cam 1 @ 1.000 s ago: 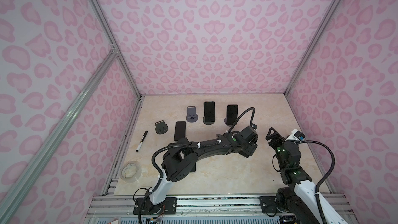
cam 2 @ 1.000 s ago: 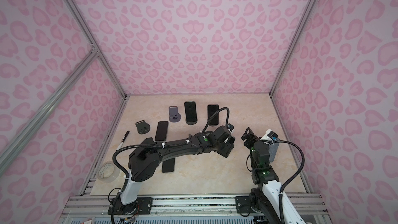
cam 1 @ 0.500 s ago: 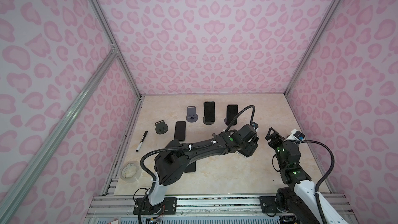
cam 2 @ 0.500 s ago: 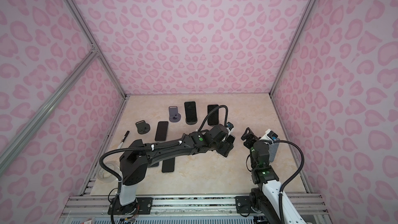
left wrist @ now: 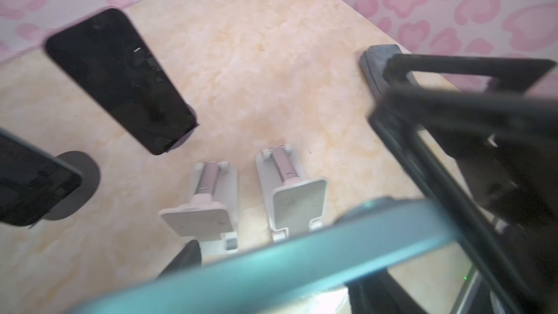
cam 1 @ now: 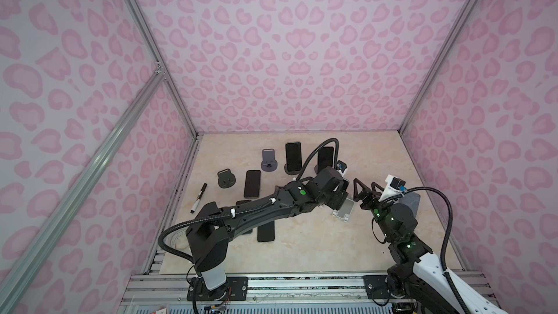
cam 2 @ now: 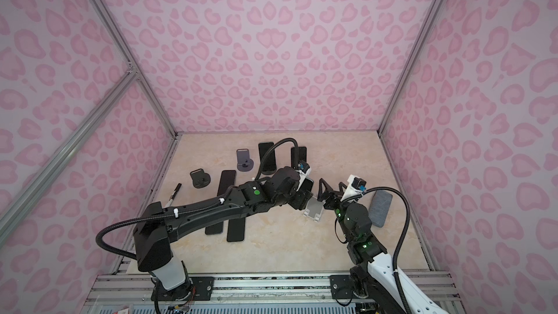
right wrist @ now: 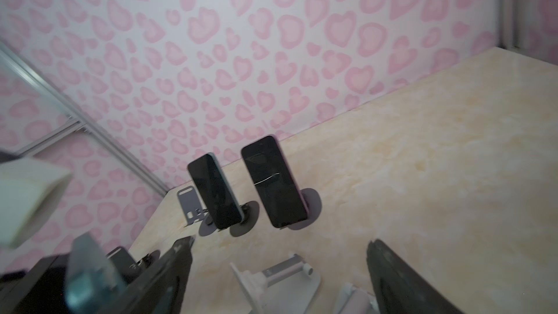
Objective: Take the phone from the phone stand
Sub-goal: 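Close the left gripper on the teal-edged phone and lift it off the stand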
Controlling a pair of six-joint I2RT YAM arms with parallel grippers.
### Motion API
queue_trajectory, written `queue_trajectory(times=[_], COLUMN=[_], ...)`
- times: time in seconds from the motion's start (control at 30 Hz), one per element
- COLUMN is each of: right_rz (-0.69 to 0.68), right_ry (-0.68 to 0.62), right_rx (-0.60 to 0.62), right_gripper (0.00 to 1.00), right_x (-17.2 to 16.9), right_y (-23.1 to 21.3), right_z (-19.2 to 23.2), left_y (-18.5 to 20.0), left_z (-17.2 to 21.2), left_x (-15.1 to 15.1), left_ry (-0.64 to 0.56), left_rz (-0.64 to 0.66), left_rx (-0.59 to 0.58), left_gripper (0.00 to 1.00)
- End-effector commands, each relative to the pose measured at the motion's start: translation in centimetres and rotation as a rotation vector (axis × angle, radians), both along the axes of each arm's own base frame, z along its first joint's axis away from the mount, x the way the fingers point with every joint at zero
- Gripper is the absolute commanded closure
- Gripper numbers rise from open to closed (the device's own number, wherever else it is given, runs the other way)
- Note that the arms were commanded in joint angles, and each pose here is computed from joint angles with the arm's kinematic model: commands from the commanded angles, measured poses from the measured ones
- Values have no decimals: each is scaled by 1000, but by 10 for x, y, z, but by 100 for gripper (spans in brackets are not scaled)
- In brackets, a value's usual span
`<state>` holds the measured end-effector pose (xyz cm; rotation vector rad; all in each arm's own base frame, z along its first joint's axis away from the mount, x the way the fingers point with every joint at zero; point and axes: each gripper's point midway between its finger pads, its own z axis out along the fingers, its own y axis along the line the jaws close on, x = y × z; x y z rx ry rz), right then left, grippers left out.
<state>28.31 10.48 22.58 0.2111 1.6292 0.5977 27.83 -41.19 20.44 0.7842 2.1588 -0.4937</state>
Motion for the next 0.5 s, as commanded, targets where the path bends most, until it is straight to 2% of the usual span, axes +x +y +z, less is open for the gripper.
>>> queue_trajectory(times=[0.0, 0.03, 0.17, 0.3, 0.47], right_rz=[47, 51, 14, -10, -29], right_ry=[-127, -120, -85, -66, -44], right_rx=[-118, -127, -134, -130, -129], right_gripper=[6, 6, 6, 7, 7], right_x=[-6, -5, 1, 4, 7], right_y=[17, 19, 15, 12, 11], right_z=[25, 23, 12, 7, 0], left_y=[34, 44, 105, 164, 205], left_z=[24, 30, 8, -24, -63], left_x=[22, 28, 49, 73, 98], left_ry=[-54, -57, -7, 104, 214], left_rz=[97, 123, 268, 432, 551], left_rx=[-36, -48, -9, -14, 32], left_gripper=[41, 41, 42, 42, 42])
